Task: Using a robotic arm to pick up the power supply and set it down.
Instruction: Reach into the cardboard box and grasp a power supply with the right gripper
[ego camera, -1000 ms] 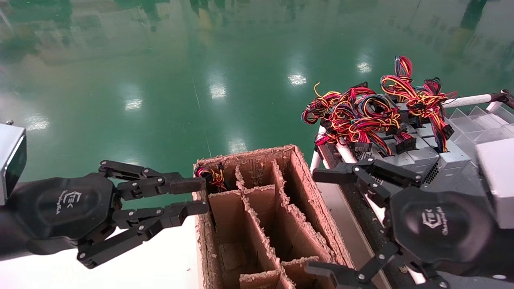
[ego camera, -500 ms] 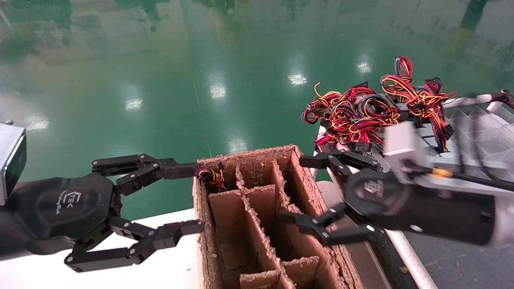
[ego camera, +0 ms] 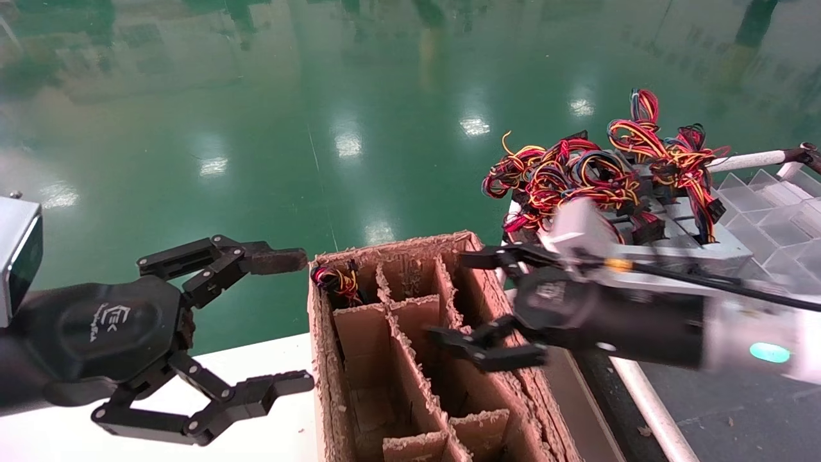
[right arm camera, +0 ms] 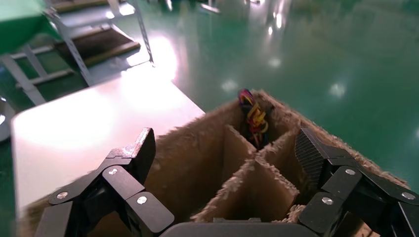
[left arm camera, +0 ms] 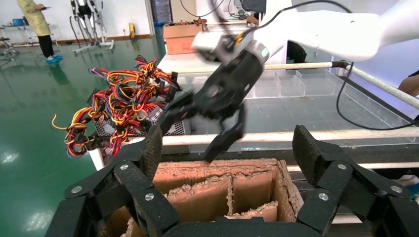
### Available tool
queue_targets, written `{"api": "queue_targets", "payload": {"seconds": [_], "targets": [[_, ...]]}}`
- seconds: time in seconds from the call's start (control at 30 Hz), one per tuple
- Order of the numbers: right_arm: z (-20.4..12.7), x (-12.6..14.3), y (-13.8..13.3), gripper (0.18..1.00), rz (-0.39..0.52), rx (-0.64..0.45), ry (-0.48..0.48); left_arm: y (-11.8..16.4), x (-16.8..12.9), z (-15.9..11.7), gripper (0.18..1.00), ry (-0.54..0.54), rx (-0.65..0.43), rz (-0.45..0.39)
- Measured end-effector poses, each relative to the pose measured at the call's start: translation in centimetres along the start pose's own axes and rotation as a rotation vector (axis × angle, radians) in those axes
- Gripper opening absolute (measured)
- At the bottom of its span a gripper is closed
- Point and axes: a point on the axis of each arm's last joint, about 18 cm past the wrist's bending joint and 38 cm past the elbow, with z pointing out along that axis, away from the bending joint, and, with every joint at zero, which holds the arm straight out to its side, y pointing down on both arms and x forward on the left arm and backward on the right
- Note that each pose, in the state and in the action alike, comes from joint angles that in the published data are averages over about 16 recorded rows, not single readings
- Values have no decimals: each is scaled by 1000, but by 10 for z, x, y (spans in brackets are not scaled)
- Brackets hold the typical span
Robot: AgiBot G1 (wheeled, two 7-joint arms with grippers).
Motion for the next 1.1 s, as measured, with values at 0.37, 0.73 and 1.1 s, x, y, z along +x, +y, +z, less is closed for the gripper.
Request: {"api": "queue_targets", "payload": {"seconds": [0.37,0.73,1.1], "targets": [[98,24,10,1001,66,-101,32,0,0,0,985,0,0,0],[165,31,16,1001,138,-92,76,0,0,0,1001,0,0,0],[186,31,23,978,200,-61,99,0,0,0,1001,0,0,0]]}}
